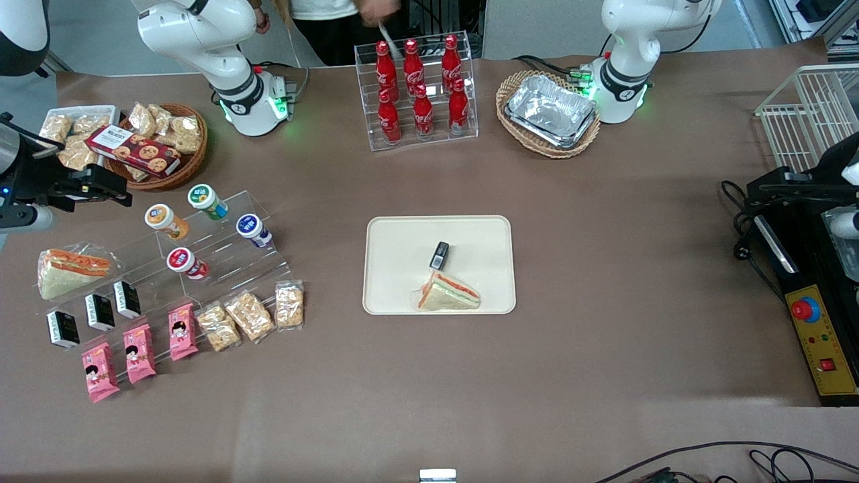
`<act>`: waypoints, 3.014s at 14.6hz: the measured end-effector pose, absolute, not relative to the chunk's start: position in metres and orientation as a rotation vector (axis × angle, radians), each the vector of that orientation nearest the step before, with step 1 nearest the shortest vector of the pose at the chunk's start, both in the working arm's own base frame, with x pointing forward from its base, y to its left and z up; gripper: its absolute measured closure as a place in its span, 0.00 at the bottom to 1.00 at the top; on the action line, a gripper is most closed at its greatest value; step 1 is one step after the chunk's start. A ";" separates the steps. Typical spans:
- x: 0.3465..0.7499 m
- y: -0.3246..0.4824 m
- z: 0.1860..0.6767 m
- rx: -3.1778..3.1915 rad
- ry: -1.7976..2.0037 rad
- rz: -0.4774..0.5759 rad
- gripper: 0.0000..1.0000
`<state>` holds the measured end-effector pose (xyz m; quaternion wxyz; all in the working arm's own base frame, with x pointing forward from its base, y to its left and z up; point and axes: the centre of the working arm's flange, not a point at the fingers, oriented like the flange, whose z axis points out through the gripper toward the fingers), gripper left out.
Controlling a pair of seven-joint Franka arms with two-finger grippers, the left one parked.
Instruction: Place green gum on tray
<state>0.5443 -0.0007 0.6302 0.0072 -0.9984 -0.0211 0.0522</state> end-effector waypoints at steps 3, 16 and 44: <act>0.544 -0.001 0.631 -3.123 -0.066 0.162 0.00; 0.540 0.002 0.627 -3.118 -0.076 0.217 0.00; 0.433 0.014 0.421 -3.066 -0.135 0.247 0.00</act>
